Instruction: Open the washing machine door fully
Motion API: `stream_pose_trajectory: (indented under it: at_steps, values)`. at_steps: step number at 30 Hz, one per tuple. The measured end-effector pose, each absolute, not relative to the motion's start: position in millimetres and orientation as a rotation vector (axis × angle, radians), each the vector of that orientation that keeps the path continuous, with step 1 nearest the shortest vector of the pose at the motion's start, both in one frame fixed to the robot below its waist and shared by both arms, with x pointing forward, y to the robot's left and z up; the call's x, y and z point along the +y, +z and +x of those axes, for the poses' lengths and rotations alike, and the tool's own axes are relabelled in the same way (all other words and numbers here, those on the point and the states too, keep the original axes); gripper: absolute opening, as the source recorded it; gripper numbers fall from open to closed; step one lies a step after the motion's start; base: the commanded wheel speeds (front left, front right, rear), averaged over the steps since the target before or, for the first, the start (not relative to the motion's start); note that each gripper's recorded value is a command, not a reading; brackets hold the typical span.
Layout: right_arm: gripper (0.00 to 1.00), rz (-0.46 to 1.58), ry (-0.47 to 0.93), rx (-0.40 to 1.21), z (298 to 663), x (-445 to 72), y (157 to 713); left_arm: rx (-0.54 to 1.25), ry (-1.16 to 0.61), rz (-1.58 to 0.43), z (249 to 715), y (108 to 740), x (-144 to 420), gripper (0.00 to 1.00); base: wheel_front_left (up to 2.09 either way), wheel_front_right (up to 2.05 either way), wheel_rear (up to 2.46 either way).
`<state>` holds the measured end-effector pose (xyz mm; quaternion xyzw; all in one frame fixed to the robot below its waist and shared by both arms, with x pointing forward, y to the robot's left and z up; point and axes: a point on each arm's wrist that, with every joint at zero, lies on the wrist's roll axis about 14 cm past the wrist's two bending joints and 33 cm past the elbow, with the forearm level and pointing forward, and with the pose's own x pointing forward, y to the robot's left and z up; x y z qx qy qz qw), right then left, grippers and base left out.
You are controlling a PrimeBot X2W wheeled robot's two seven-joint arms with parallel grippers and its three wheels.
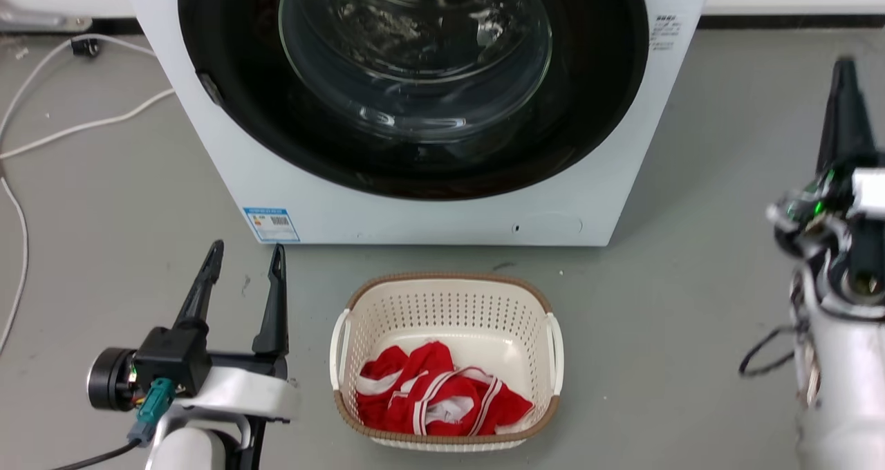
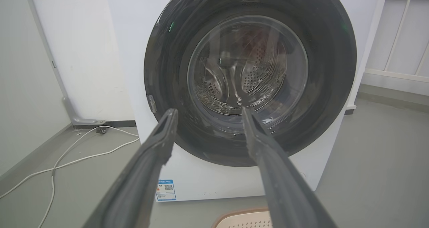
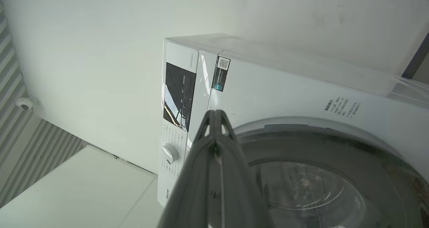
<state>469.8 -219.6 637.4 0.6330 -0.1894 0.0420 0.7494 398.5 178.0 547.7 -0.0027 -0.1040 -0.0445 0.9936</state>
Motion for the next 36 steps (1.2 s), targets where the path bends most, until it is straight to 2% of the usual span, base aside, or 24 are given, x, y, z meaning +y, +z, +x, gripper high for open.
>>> stream_pose_trajectory:
  at_steps: [9,19,26,36]
  values:
    - [0.0,1.265,0.131,-0.281,559.5,-221.7,655.0,-0.198,-0.097,-0.01,426.0,540.1,175.7,1.0,0.0,0.0,0.0]
    - [0.0,1.031,0.19,0.025,641.0,-192.5,648.3,-0.18,-0.084,-0.011,453.5,526.1,180.9,1.0,0.0,0.0,0.0]
    - [0.0,0.89,0.238,0.233,671.1,-162.0,626.6,-0.168,-0.085,-0.009,470.2,515.5,181.2,1.0,0.0,0.0,0.0]
    - [0.0,0.808,0.289,0.429,684.2,-126.8,585.7,-0.145,-0.082,-0.012,483.3,501.0,182.7,1.0,0.0,0.0,0.0]
